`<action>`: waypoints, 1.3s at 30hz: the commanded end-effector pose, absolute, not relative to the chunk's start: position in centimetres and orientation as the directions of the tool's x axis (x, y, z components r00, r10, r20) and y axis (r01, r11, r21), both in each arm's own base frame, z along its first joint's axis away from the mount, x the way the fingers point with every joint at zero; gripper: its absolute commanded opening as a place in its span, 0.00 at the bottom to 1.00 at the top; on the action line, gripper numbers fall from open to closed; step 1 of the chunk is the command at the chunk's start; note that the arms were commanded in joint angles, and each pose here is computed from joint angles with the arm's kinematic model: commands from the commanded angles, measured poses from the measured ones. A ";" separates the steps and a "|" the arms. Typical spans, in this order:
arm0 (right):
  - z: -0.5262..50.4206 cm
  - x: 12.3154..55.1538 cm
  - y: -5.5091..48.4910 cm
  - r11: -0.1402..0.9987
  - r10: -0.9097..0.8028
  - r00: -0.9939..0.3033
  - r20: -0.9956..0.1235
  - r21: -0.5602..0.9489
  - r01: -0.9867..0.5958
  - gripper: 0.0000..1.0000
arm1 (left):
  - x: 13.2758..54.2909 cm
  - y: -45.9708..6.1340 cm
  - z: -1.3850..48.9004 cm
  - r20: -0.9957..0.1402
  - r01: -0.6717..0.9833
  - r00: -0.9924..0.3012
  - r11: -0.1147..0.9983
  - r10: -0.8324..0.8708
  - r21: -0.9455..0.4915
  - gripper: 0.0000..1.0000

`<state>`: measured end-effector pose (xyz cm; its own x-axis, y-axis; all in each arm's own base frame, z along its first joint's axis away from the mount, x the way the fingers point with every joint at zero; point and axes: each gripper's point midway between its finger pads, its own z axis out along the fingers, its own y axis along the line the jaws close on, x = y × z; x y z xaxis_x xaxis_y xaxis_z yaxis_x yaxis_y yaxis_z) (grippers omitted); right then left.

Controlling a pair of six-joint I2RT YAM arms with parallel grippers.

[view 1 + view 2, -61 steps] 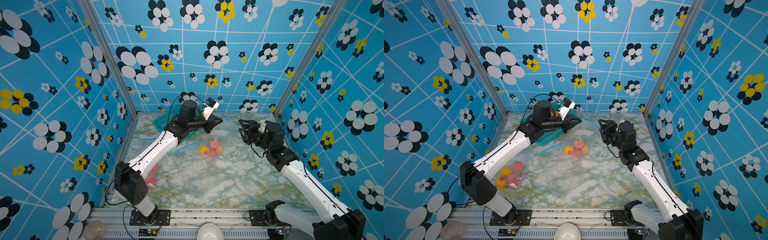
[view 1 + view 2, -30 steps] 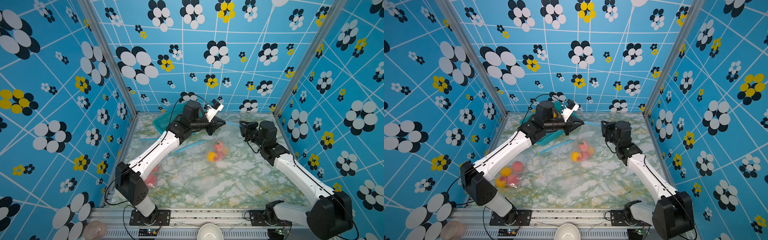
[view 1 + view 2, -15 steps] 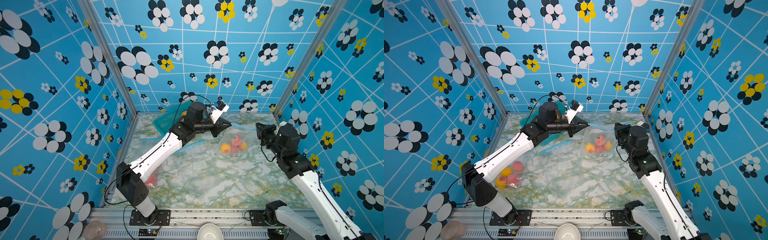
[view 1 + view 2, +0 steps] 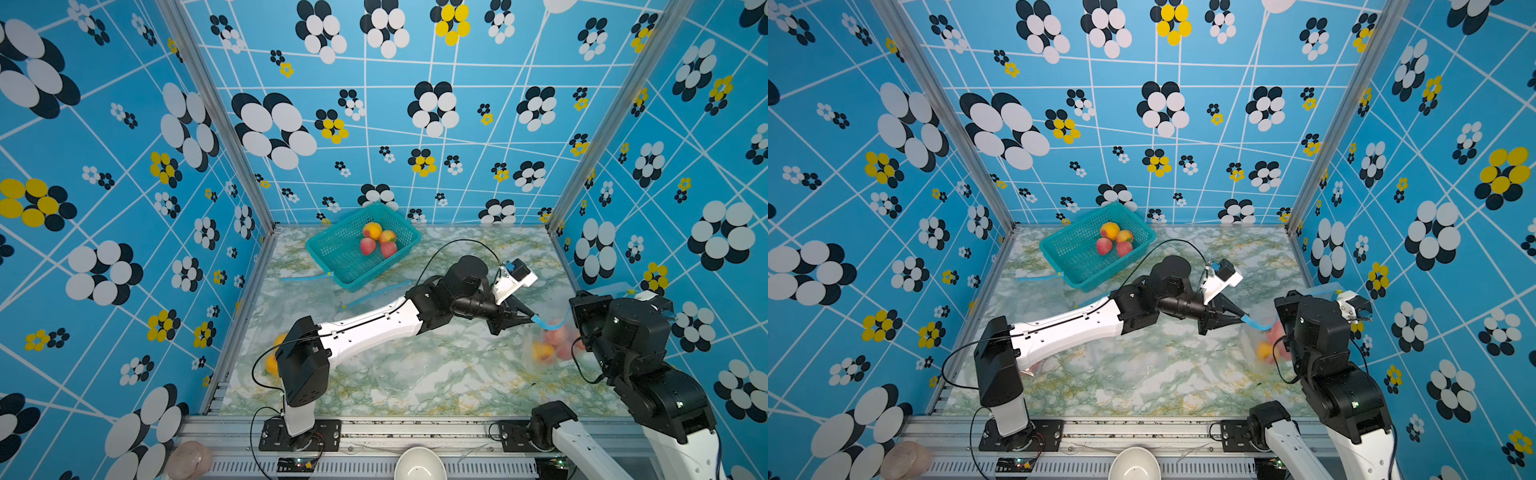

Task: Place the peach in a zip-top bag and seal the zipper
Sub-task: Place the zipper food storage bag at the center of the board.

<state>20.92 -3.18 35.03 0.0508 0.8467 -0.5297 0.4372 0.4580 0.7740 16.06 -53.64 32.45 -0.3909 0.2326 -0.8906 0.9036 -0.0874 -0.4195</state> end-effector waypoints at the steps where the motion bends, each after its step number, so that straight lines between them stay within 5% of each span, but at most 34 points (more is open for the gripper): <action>1: 33.3 22.2 -4.9 0.534 0.747 0.047 -0.663 0.640 0.552 0.02 | 16.5 -54.9 32.1 -0.876 0.886 -0.433 -0.080 0.211 -0.457 0.00; 15: 21.3 34.4 -9.7 0.423 0.791 0.015 -0.612 0.564 0.709 0.05 | 32.0 -56.9 14.0 -0.692 0.711 -0.688 0.394 0.217 -0.583 0.00; 16: 20.7 35.3 -10.1 0.422 0.795 0.008 -0.607 0.561 0.712 0.05 | 32.9 -56.7 13.7 -0.690 0.704 -0.692 0.409 0.213 -0.580 0.09; 19: 19.3 37.4 -11.4 0.404 0.804 0.008 -0.594 0.556 0.726 0.04 | 35.4 -55.8 14.0 -0.689 0.690 -0.697 0.447 0.199 -0.569 0.52; 23: 16.8 39.8 -12.8 0.357 0.830 0.021 -0.557 0.560 0.748 0.04 | 38.2 -52.9 16.3 -0.723 0.683 -0.672 0.510 0.161 -0.522 0.68; 39: 11.6 50.3 -13.0 0.391 0.870 -0.097 -0.484 0.555 0.734 0.11 | 41.6 -43.4 23.4 -0.821 0.647 -0.558 0.681 0.118 -0.342 0.74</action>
